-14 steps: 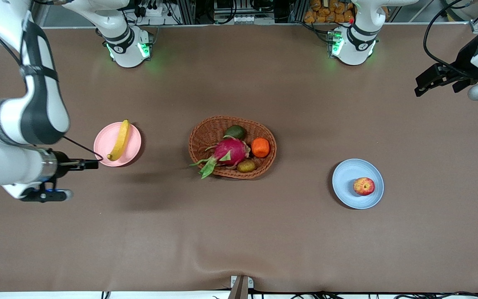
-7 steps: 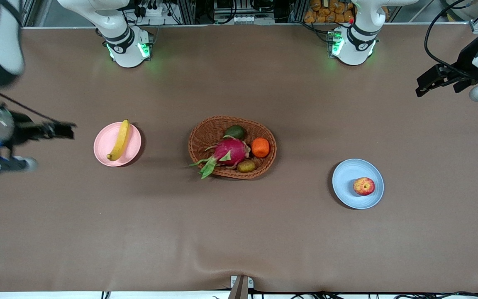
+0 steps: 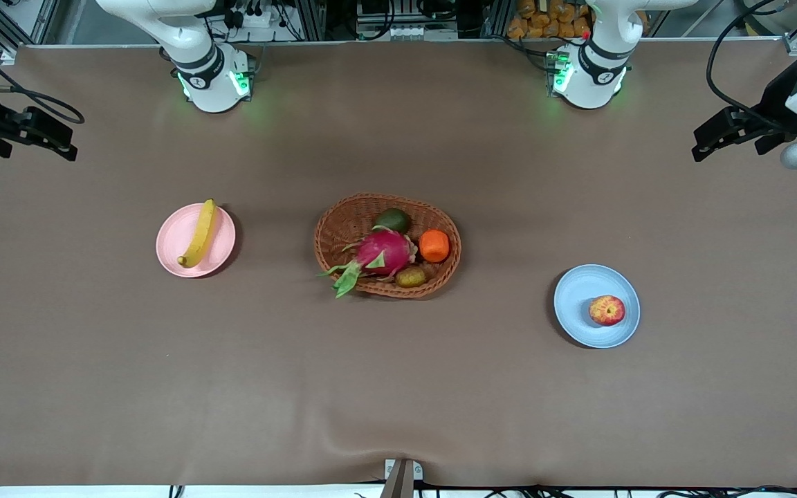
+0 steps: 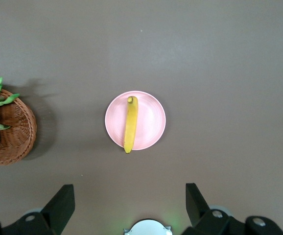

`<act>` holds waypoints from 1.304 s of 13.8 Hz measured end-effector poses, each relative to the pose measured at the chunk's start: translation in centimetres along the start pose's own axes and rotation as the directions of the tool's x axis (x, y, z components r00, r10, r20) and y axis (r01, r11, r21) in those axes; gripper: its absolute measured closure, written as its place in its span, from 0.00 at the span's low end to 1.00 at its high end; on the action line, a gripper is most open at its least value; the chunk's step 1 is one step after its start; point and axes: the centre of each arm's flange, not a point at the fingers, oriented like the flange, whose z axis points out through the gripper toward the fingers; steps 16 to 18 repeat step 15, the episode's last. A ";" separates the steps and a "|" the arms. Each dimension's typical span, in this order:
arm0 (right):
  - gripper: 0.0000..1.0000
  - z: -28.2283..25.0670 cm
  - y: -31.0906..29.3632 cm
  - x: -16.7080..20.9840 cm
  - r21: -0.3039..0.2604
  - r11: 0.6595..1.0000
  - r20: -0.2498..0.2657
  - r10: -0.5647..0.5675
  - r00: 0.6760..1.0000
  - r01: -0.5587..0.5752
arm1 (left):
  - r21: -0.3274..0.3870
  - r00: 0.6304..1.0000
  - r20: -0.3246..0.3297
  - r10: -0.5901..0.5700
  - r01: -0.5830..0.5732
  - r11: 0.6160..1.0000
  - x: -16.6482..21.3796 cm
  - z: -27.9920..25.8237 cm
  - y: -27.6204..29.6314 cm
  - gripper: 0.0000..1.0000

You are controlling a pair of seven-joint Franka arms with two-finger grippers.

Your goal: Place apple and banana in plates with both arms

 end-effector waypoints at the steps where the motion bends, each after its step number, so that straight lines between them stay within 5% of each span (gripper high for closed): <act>1: 0.00 0.4 0.2 -0.1 -0.017 1.000 0.000 0.004 1.000 -0.004 | 0.000 1.000 0.000 0.002 -0.002 1.000 0.0 0.0 0.1 0.00; 18: 0.00 -1.2 0.3 1.1 -0.020 0.996 -0.055 -0.090 0.994 0.089 | 0.001 1.000 0.005 0.018 -0.018 1.000 -0.6 -1.3 -0.5 0.00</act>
